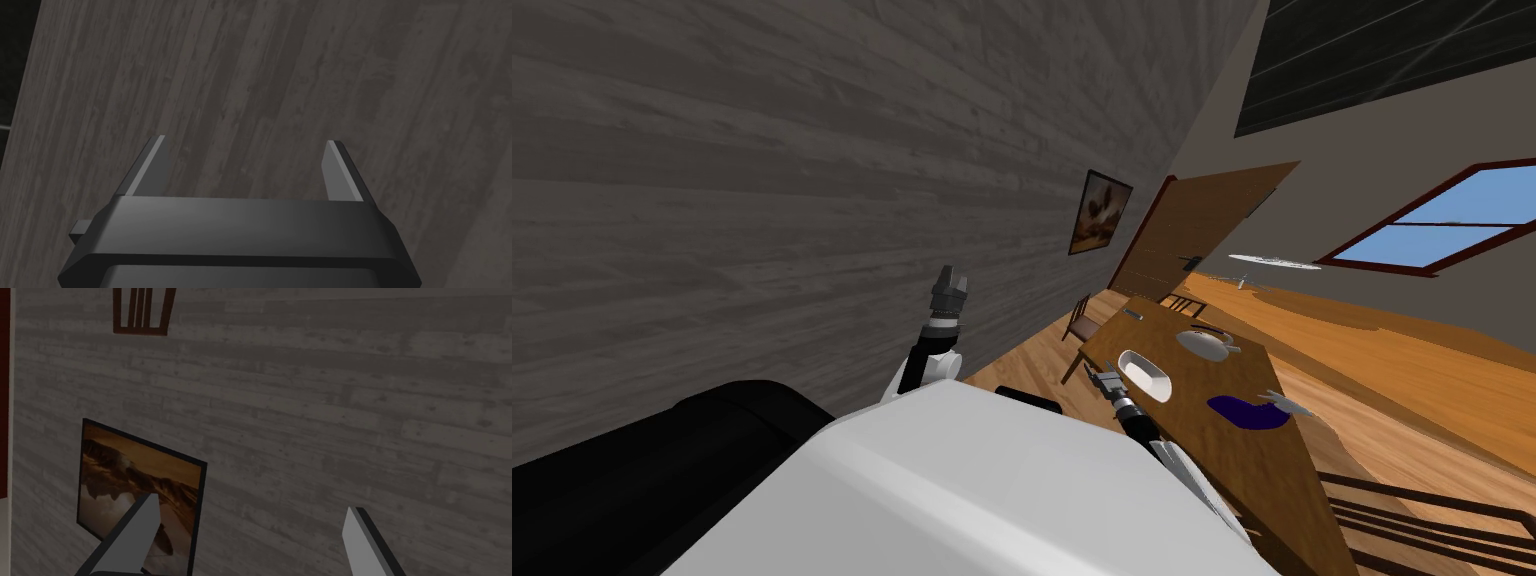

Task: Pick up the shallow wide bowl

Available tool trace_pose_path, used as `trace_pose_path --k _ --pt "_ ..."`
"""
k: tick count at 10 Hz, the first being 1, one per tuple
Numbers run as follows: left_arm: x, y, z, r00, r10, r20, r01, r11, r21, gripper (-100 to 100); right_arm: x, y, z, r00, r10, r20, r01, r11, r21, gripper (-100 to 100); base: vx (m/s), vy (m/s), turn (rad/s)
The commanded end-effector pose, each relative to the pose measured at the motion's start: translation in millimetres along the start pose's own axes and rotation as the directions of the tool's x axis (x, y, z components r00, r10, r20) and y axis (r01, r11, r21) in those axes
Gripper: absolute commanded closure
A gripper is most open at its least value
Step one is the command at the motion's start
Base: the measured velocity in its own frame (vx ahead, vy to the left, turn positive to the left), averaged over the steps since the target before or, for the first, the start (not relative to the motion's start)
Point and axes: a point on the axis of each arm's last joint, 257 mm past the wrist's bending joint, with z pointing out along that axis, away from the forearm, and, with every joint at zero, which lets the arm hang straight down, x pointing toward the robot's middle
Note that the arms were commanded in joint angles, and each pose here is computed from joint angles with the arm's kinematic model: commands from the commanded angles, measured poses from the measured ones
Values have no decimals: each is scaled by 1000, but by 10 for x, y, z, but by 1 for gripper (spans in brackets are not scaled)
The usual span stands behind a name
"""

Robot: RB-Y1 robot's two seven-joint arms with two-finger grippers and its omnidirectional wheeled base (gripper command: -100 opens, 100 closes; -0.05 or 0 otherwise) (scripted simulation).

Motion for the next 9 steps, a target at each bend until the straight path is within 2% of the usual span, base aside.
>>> trace_pose_path --k 1,2,3,4,5,6,7,8,9 --pt "0 0 0 1000 0 0 0 1000 0 0 224 -116 -36 993 -98 -61 98 995 1 -100 45 66 -8" --pt "0 0 0 1000 0 0 0 1000 0 0 280 -127 -52 993 -95 -72 95 995 3 -100 53 51 -11" --pt "0 0 0 1000 0 0 0 1000 0 0 454 -242 -103 977 -173 -122 175 985 -1 -100 70 71 -9" --pt "0 0 0 1000 0 0 0 1000 0 0 617 -376 -162 956 -241 -170 243 970 -6 -100 101 94 -34" --pt "0 0 0 1000 0 0 0 1000 0 0 859 -540 -269 924 -301 -236 307 952 -12 -100 110 109 -35" --pt "0 0 0 1000 0 0 0 1000 0 0 894 -540 -284 919 -308 -244 313 949 -18 -100 77 72 -12" --pt "0 0 0 1000 0 0 0 1000 0 0 1065 -700 -379 882 -368 -296 376 926 -31 -100 61 51 -22" --pt "0 0 0 1000 0 0 0 1000 0 0 1065 -700 -379 882 -368 -296 376 926 -31 -100 48 31 -14" --pt "0 0 0 1000 0 0 0 1000 0 0 1213 -866 -476 839 -421 -344 433 900 -45 -100 65 29 -20"
